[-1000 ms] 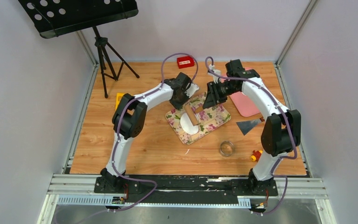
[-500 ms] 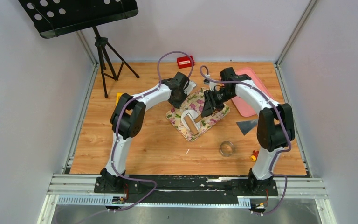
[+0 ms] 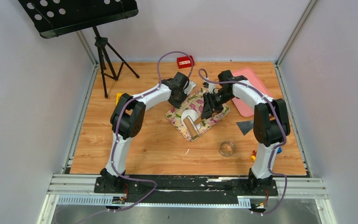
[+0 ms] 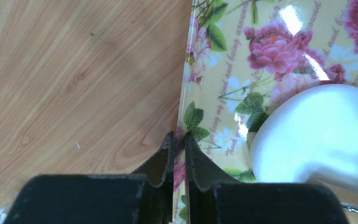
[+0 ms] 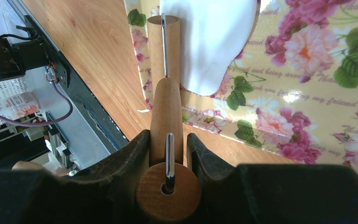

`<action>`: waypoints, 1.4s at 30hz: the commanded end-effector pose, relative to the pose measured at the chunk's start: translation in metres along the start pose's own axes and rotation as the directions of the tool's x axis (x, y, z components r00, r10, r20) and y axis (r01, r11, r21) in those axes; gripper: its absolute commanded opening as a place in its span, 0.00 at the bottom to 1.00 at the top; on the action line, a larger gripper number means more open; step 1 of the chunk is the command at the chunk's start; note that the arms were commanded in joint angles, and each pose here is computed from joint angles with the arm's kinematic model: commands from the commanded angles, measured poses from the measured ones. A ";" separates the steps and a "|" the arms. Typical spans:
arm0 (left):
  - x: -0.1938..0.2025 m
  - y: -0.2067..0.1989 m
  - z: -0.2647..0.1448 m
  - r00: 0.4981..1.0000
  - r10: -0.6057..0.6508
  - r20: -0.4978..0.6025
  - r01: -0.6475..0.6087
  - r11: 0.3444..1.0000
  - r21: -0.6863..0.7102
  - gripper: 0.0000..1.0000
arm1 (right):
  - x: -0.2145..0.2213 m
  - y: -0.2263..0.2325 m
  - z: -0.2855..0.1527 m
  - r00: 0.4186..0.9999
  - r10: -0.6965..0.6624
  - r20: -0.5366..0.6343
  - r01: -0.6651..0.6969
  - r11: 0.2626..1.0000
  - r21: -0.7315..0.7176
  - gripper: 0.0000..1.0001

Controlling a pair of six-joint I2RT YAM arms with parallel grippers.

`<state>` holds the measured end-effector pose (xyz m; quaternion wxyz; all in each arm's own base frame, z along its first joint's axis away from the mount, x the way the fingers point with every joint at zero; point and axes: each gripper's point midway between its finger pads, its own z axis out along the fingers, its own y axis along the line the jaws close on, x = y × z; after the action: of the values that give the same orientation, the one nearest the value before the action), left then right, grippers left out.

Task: Roll out the dumpling wrappers from the dough
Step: Flatten out the dough on the work surface.

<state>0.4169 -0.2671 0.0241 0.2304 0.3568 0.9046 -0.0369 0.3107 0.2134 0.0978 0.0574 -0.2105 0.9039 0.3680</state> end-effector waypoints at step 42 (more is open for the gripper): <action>0.040 0.015 0.024 0.994 -0.008 -0.107 0.000 0.997 -0.077 0.00 | 0.003 -0.082 -0.016 0.999 0.035 -0.011 -0.029 0.933 0.358 0.00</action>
<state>0.4175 -0.2666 0.0245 0.2359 0.3546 0.9041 -0.0336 0.3296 0.2079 0.0999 0.0859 -0.1970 0.9172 0.3356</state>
